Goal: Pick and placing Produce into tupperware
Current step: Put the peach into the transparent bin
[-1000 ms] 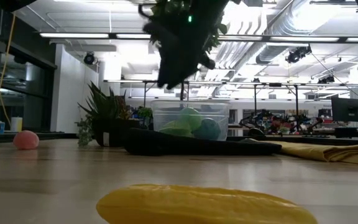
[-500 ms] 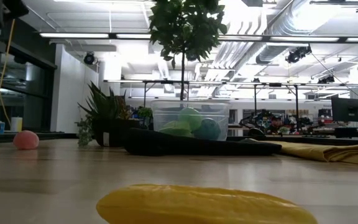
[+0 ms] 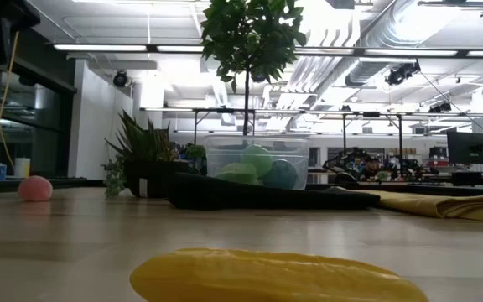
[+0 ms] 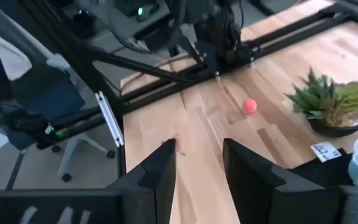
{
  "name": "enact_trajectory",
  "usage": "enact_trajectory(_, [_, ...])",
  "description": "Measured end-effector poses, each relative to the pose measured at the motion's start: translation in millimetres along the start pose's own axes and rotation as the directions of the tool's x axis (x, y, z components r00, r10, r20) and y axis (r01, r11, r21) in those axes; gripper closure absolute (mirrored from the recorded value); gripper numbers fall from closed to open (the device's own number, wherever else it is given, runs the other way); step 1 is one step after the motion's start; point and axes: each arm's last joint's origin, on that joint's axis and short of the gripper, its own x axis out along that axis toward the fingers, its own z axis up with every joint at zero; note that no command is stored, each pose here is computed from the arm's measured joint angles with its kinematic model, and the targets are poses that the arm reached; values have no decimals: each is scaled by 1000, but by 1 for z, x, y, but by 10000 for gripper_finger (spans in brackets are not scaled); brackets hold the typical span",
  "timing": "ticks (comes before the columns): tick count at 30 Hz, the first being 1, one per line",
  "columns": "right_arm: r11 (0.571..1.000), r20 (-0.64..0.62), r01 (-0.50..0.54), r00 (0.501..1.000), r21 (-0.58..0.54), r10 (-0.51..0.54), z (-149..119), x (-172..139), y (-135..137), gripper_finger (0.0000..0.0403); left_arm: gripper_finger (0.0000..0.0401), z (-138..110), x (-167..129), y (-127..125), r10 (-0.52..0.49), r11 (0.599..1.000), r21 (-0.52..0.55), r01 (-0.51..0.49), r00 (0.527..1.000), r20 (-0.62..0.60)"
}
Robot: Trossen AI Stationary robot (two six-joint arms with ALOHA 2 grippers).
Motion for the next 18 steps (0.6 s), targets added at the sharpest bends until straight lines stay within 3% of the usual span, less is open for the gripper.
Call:
enact_trajectory(7, [998, 60, 57, 997, 5, -57, 0, -17, 5, 279, 207, 8, 17, 27, 3, 998, -69, -10, 996, -90])
enact_trajectory(18, [997, 43, 76, 996, -5, -75, -2, -17, 3, 279, 240, 23, 41, 58, -106, 989, -105, 101, 993, -44])
